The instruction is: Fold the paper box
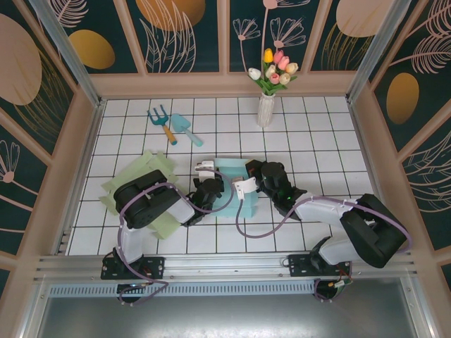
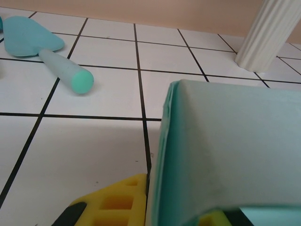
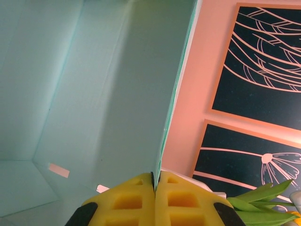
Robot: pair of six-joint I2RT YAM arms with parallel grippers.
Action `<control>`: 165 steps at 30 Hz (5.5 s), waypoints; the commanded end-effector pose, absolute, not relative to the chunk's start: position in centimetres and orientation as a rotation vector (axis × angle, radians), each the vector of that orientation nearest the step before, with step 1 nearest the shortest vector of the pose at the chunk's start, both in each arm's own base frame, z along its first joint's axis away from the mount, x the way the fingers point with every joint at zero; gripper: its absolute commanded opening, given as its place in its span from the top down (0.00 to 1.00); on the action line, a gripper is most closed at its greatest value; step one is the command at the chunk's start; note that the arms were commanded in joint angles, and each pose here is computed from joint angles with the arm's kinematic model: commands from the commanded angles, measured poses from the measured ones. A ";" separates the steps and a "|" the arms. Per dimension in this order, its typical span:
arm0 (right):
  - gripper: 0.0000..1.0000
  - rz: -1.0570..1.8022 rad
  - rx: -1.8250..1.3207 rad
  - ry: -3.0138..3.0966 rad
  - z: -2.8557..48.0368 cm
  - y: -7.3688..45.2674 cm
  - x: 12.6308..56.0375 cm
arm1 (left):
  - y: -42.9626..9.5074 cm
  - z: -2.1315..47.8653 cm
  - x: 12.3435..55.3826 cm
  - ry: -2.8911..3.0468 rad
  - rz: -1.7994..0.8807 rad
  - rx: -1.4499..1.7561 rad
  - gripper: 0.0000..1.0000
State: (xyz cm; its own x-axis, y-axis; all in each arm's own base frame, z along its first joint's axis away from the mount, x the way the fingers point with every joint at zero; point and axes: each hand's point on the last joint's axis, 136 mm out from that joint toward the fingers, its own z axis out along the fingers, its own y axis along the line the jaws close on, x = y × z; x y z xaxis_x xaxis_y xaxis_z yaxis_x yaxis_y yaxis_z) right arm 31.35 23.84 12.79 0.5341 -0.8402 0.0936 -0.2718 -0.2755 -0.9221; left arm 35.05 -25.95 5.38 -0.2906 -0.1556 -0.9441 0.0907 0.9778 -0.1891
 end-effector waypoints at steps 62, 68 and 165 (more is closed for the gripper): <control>1.00 -0.618 -1.865 1.063 10.1 22.6 30.6 | -20.1 5.8 34.8 1.858 -0.017 -0.183 0.95; 1.00 -0.602 -1.869 1.061 10.0 22.8 30.4 | -23.3 7.1 34.9 1.855 -0.218 -0.085 0.65; 0.64 0.512 -0.122 1.807 23.9 20.6 30.8 | -23.5 8.3 34.7 1.770 -0.149 0.078 1.00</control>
State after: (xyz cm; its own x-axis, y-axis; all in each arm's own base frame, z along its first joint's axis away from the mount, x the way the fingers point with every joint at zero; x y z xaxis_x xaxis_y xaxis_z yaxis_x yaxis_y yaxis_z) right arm 30.24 22.23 25.93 -0.0345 -0.1912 -0.9809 -0.5141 0.8451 -0.1467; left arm 33.91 -23.48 7.18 -0.2489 0.0088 -0.9685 0.1590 0.9868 -0.0319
